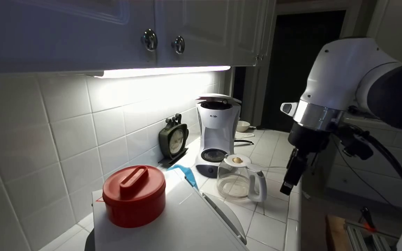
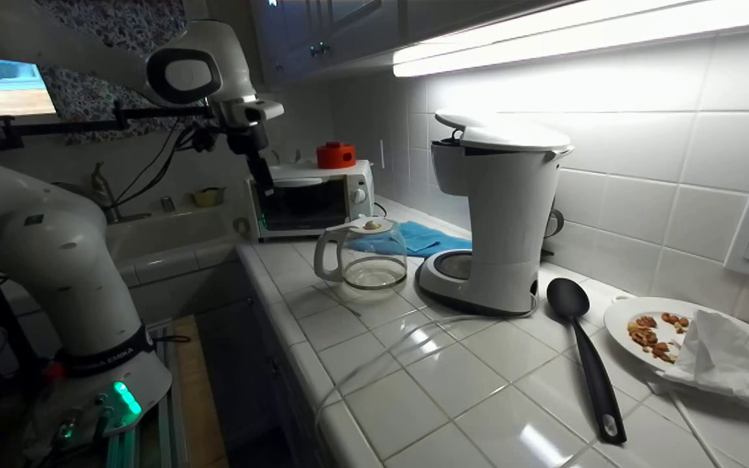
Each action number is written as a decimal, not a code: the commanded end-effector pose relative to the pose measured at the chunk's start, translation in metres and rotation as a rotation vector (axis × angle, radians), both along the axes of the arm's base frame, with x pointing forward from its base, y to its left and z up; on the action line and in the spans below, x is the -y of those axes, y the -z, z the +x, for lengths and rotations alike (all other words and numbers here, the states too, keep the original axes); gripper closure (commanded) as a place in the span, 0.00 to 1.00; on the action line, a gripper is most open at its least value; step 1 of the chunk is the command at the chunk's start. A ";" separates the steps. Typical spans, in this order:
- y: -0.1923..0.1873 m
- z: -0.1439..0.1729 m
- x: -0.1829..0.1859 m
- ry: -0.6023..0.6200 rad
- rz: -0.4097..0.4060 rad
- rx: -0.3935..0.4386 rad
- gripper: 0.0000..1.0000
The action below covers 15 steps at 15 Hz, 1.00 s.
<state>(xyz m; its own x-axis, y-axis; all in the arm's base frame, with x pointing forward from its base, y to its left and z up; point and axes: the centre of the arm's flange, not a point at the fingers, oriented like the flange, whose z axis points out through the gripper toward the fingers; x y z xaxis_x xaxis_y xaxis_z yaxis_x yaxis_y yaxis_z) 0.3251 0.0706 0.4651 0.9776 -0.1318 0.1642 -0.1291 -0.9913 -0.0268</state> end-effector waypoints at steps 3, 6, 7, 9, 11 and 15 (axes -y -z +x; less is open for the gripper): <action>0.021 0.011 0.017 0.049 -0.096 0.109 0.00; 0.020 0.024 0.030 0.074 -0.055 0.193 0.00; 0.018 0.028 0.035 0.085 -0.049 0.210 0.00; 0.018 0.034 0.044 0.117 -0.051 0.218 0.00; 0.022 0.036 0.054 0.160 -0.072 0.202 0.00; 0.028 0.037 0.074 0.233 -0.116 0.190 0.00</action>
